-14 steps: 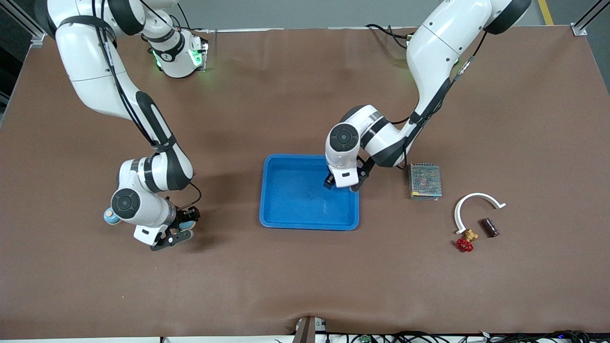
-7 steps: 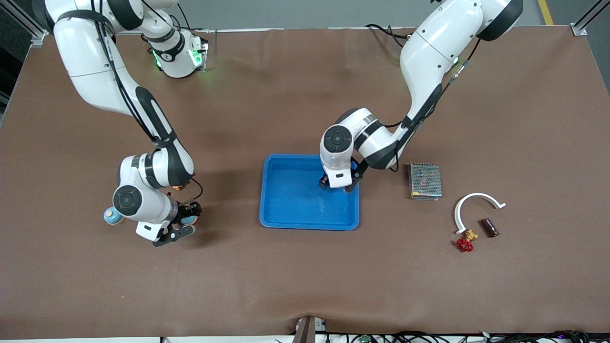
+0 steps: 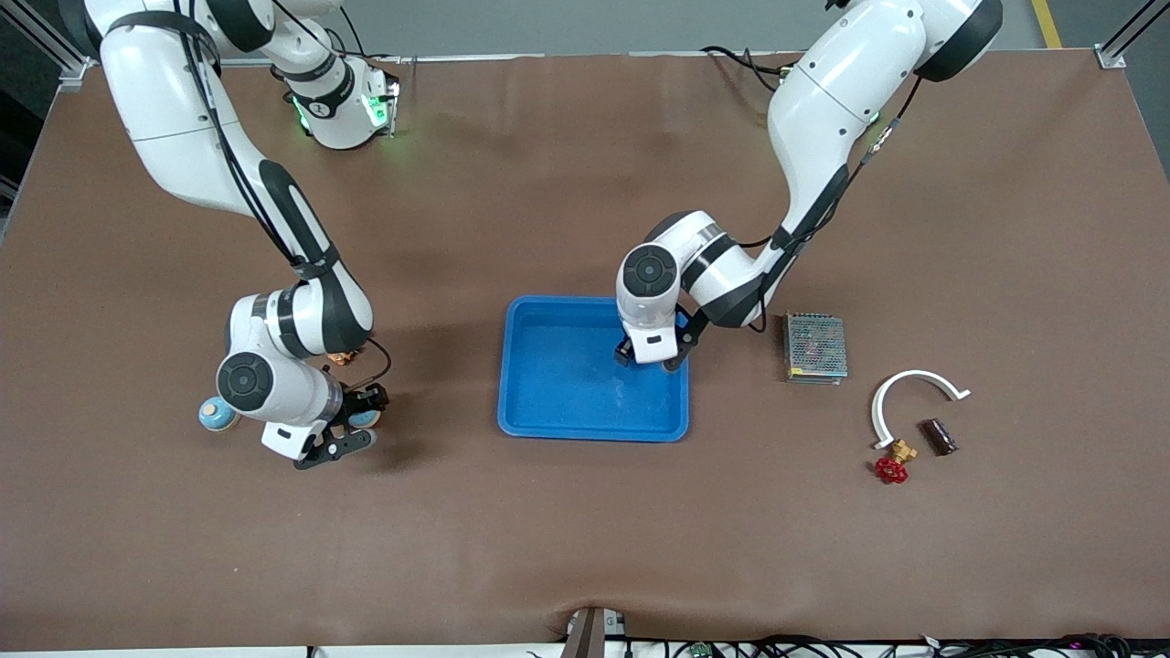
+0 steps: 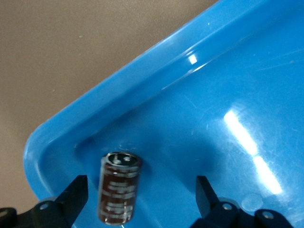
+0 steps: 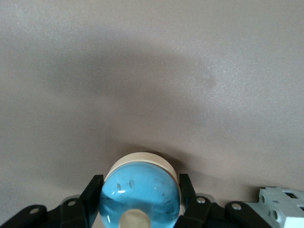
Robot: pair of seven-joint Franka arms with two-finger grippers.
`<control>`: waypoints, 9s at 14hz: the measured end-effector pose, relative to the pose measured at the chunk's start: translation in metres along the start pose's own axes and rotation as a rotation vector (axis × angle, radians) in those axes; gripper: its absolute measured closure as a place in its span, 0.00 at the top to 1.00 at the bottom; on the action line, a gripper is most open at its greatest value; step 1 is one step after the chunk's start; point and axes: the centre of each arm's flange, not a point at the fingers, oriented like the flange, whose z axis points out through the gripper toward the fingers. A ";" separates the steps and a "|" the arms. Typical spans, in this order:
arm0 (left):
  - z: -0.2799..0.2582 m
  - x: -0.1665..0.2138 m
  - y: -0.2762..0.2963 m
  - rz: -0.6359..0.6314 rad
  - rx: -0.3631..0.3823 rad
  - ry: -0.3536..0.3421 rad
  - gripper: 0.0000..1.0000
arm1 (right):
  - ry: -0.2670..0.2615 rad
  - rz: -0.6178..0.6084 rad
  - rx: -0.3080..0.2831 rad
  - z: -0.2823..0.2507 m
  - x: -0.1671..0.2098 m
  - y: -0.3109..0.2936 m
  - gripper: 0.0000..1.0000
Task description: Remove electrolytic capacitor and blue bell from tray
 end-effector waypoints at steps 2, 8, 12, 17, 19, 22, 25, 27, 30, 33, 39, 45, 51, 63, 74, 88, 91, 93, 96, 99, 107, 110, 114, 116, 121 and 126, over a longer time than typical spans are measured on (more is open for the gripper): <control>0.000 0.001 0.000 -0.001 0.000 0.000 0.95 | 0.015 0.000 -0.003 0.004 -0.001 0.000 0.69; -0.007 0.009 0.006 -0.015 -0.017 0.001 0.47 | 0.019 0.006 -0.004 0.010 -0.005 -0.001 0.69; -0.009 0.022 0.008 -0.034 -0.023 0.000 0.34 | 0.021 0.055 -0.002 0.009 -0.004 -0.005 0.93; -0.022 0.027 0.012 -0.042 -0.040 0.003 0.34 | 0.028 0.054 -0.002 -0.026 0.004 -0.010 1.00; -0.040 0.035 0.014 -0.054 -0.036 0.017 0.34 | 0.013 0.056 0.000 -0.058 0.013 -0.008 1.00; -0.084 0.052 0.018 -0.053 -0.025 0.043 0.34 | 0.004 0.060 -0.001 -0.108 0.026 -0.002 1.00; -0.143 0.088 0.017 0.000 -0.035 0.022 0.34 | 0.019 0.082 -0.006 -0.134 0.031 0.006 1.00; -0.187 0.130 0.006 0.050 -0.023 0.001 0.34 | 0.033 0.109 -0.011 -0.141 0.030 0.023 1.00; -0.240 0.200 -0.023 0.129 -0.002 -0.017 0.34 | 0.049 0.167 -0.012 -0.149 0.022 0.064 1.00; -0.268 0.281 -0.063 0.244 0.030 -0.028 0.34 | 0.099 0.202 -0.023 -0.180 0.016 0.091 1.00; -0.286 0.467 -0.179 0.509 0.015 -0.059 0.34 | 0.101 0.211 -0.027 -0.220 -0.028 0.169 1.00; -0.258 0.540 -0.260 0.679 -0.042 0.032 0.34 | 0.040 0.315 -0.008 -0.363 -0.101 0.128 1.00; -0.185 0.476 -0.280 0.703 -0.050 0.059 0.34 | -0.021 0.401 -0.007 -0.427 -0.148 0.078 1.00; -0.090 0.417 -0.273 0.638 -0.125 0.042 0.34 | 0.051 0.431 0.023 -0.456 -0.151 0.034 1.00; -0.026 0.407 -0.264 0.592 -0.175 -0.010 0.34 | 0.061 0.547 0.026 -0.455 -0.167 0.081 1.00; 0.000 0.421 -0.267 0.615 -0.181 0.022 0.50 | 0.054 0.501 0.027 -0.450 -0.169 0.087 1.00; -0.003 0.423 -0.265 0.615 -0.183 0.028 0.78 | 0.051 0.474 -0.013 -0.450 -0.163 0.075 1.00; -0.015 0.428 -0.263 0.618 -0.169 0.028 0.99 | 0.052 0.459 -0.024 -0.451 -0.160 0.067 1.00; -0.069 0.441 -0.250 0.634 -0.102 0.001 1.00 | 0.054 0.459 -0.027 -0.451 -0.160 0.066 1.00; -0.135 0.454 -0.236 0.643 -0.063 0.000 1.00 | 0.061 0.463 -0.029 -0.453 -0.162 0.068 1.00; -0.278 0.506 -0.246 0.711 -0.039 -0.019 1.00 | 0.077 0.464 -0.031 -0.456 -0.161 0.069 1.00; -0.325 0.520 -0.264 0.754 -0.037 -0.024 1.00 | 0.089 0.464 -0.033 -0.457 -0.160 0.070 1.00; -0.372 0.518 -0.272 0.774 -0.044 0.004 1.00 | 0.095 0.464 -0.034 -0.457 -0.159 0.070 1.00; -0.380 0.507 -0.265 0.794 -0.040 0.013 1.00 | 0.097 0.464 -0.034 -0.457 -0.159 0.070 1.00; -0.394 0.452 -0.224 0.852 -0.042 0.018 1.00 | 0.089 0.469 -0.033 -0.451 -0.159 0.073 1.00; -0.415 0.402 -0.191 0.930 -0.034 0.068 1.00 | 0.098 0.469 -0.028 -0.452 -0.158 0.073 1.00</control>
